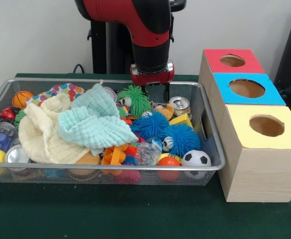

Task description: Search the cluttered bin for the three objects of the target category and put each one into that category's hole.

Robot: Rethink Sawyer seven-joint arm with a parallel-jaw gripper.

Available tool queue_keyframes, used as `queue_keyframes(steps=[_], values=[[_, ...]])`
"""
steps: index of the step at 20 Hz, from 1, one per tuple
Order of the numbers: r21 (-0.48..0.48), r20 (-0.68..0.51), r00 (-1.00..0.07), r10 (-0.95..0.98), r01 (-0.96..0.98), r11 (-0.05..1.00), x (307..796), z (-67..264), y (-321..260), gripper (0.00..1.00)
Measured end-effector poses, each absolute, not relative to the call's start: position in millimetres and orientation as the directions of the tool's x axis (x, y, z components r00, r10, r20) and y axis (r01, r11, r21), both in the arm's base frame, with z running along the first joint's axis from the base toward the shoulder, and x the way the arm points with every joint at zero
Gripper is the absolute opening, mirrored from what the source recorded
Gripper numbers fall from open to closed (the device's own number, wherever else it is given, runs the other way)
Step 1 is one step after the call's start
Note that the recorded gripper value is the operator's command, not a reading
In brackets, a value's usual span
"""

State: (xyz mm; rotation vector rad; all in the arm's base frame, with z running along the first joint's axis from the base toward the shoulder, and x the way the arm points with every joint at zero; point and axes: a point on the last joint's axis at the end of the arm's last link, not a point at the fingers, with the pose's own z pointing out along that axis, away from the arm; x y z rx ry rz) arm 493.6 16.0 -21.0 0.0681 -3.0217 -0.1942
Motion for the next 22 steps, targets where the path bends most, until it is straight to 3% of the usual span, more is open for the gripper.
queue_keyframes(steps=[22], values=[[0.106,0.076,-0.997,-0.034,-0.025,0.994,522,-21,23,1.0]])
